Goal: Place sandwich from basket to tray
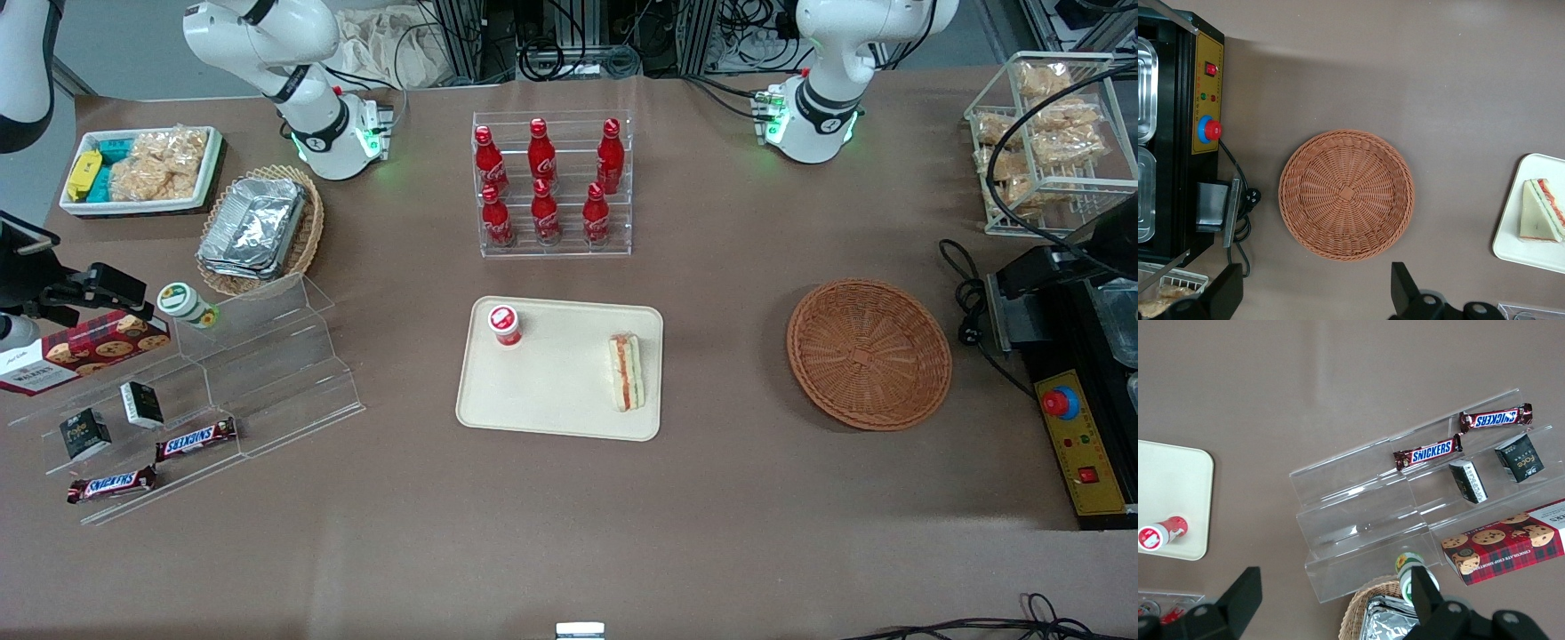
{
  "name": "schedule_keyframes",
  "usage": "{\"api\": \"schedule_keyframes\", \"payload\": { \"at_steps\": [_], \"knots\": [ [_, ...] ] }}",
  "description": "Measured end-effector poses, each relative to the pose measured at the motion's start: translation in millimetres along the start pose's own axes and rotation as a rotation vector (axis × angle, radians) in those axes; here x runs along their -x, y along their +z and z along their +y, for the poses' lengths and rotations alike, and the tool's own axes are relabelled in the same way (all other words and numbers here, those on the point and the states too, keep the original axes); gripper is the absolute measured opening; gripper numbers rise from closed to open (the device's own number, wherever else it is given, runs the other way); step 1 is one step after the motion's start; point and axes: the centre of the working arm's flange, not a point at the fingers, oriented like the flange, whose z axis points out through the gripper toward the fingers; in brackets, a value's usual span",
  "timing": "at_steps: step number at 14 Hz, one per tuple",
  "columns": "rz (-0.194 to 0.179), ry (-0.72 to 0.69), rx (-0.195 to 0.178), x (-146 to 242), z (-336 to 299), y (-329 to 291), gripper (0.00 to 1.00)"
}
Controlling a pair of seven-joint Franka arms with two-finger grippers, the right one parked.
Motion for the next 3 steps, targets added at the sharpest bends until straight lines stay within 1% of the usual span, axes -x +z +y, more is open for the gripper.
{"api": "schedule_keyframes", "payload": {
  "at_steps": [3],
  "knots": [
    [0.005,-0.003,0.005,-0.7,-1.1,-0.7,1.0]
  ]
}}
